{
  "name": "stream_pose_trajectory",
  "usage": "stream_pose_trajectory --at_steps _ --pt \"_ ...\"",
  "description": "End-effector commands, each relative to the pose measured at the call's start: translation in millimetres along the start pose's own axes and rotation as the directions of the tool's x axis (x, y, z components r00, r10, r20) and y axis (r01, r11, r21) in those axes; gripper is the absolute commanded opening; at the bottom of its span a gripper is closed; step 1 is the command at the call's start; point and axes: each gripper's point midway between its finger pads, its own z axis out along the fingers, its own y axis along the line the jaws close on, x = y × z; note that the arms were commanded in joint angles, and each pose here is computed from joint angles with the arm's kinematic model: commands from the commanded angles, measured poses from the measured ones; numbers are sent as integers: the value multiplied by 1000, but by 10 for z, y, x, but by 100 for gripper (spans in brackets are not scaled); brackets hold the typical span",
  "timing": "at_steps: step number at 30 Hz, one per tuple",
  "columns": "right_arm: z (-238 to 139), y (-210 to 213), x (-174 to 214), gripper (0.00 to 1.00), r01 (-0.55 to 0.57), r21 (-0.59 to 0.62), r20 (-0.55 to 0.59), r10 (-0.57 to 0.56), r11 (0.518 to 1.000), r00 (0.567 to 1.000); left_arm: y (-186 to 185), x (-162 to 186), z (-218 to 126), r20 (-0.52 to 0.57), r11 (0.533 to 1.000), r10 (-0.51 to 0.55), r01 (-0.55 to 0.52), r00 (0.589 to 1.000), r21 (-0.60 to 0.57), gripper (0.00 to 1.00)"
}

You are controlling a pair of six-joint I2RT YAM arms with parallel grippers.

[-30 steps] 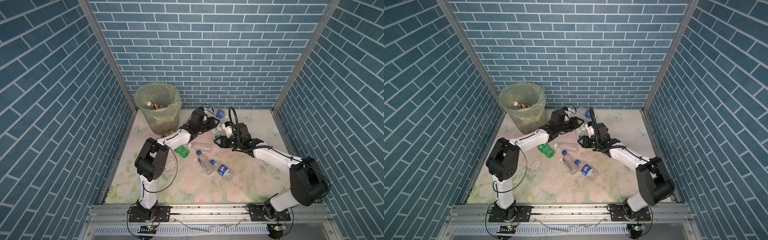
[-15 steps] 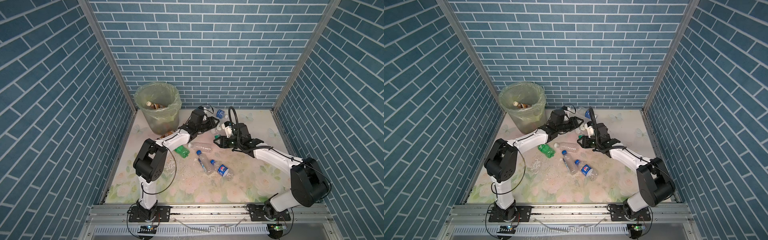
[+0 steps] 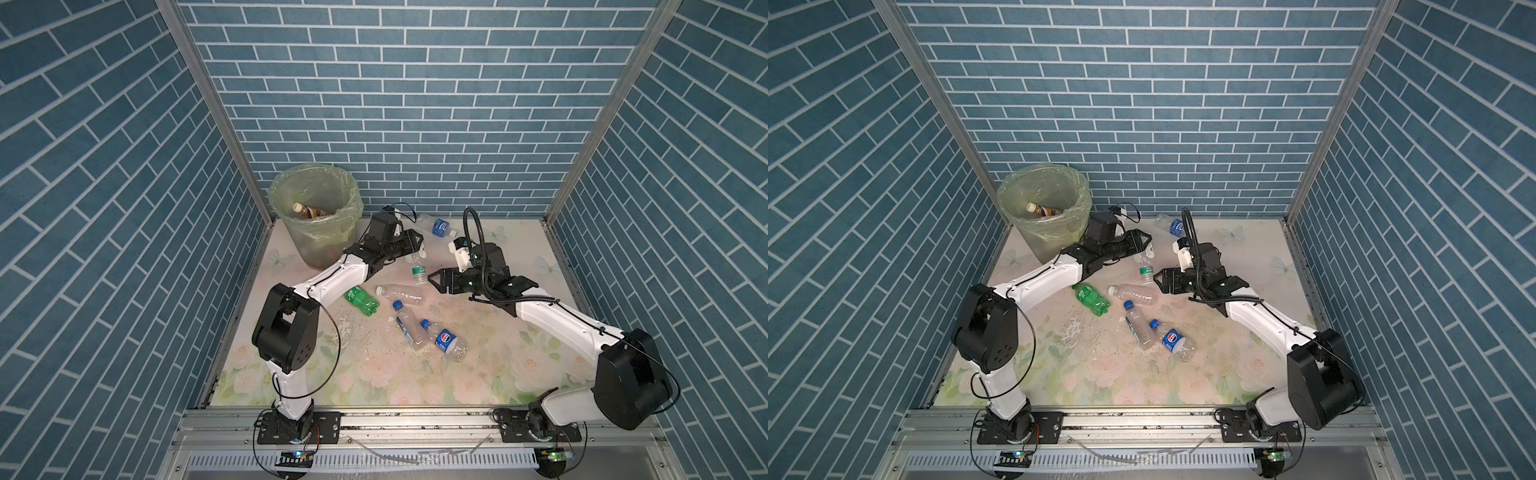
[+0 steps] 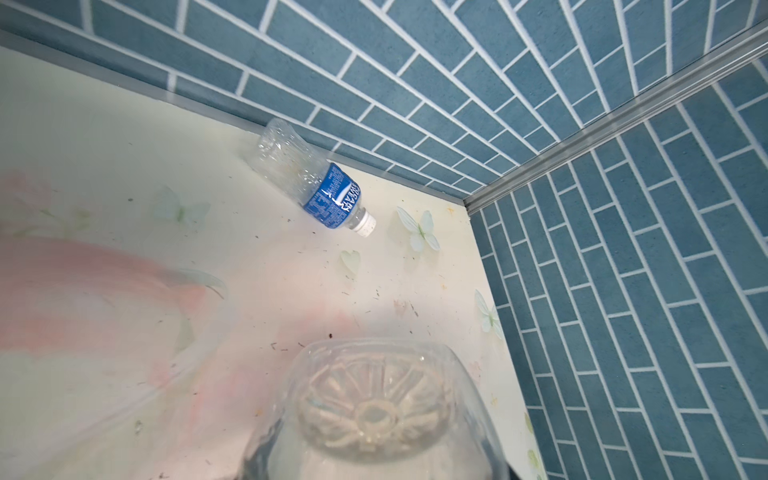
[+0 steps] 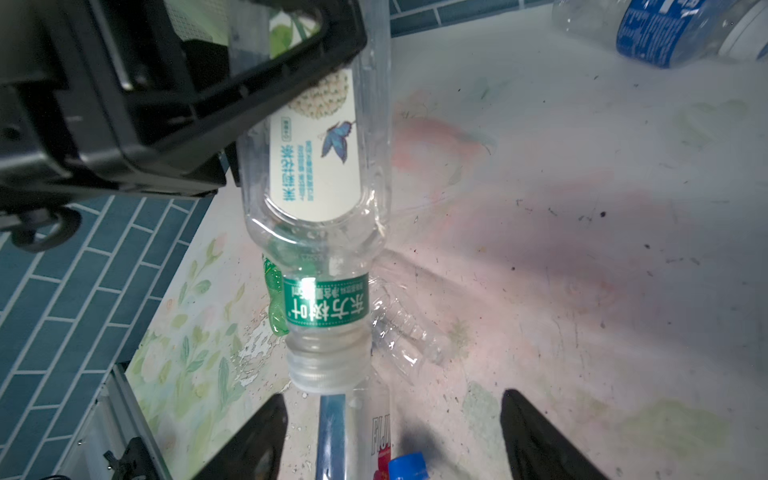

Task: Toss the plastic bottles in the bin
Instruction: 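Carry the green-label bottle over the bin with the left gripper while the right gripper opens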

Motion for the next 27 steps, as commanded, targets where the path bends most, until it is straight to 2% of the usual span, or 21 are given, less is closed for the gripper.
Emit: stream_pose_trajectory --at_steps 1,7,13,21,24,27 --pt "-238 164 -469 89 83 19 111 -84 996 990 -139 -393 -274 85 997 79 -78 993 -15 38" --pt "-425 457 -957 99 153 -25 223 -143 988 964 -235 -948 -649 202 988 153 -144 967 -56 38" --pt "-618 838 -1461 99 242 -101 337 -196 965 921 -367 -1588 -1098 340 971 236 -204 910 -127 37" --pt "-987 1344 -1994 99 366 -182 474 -245 913 846 -652 -2502 -1940 555 926 375 -280 742 -252 38" --pt "-1094 1399 -2109 99 394 -157 506 -269 906 820 -706 -2776 -2233 600 906 421 -288 680 -310 38" --pt "-1098 1395 -2134 99 400 -141 504 -282 906 817 -746 -2994 -2538 637 882 468 -286 612 -374 38"
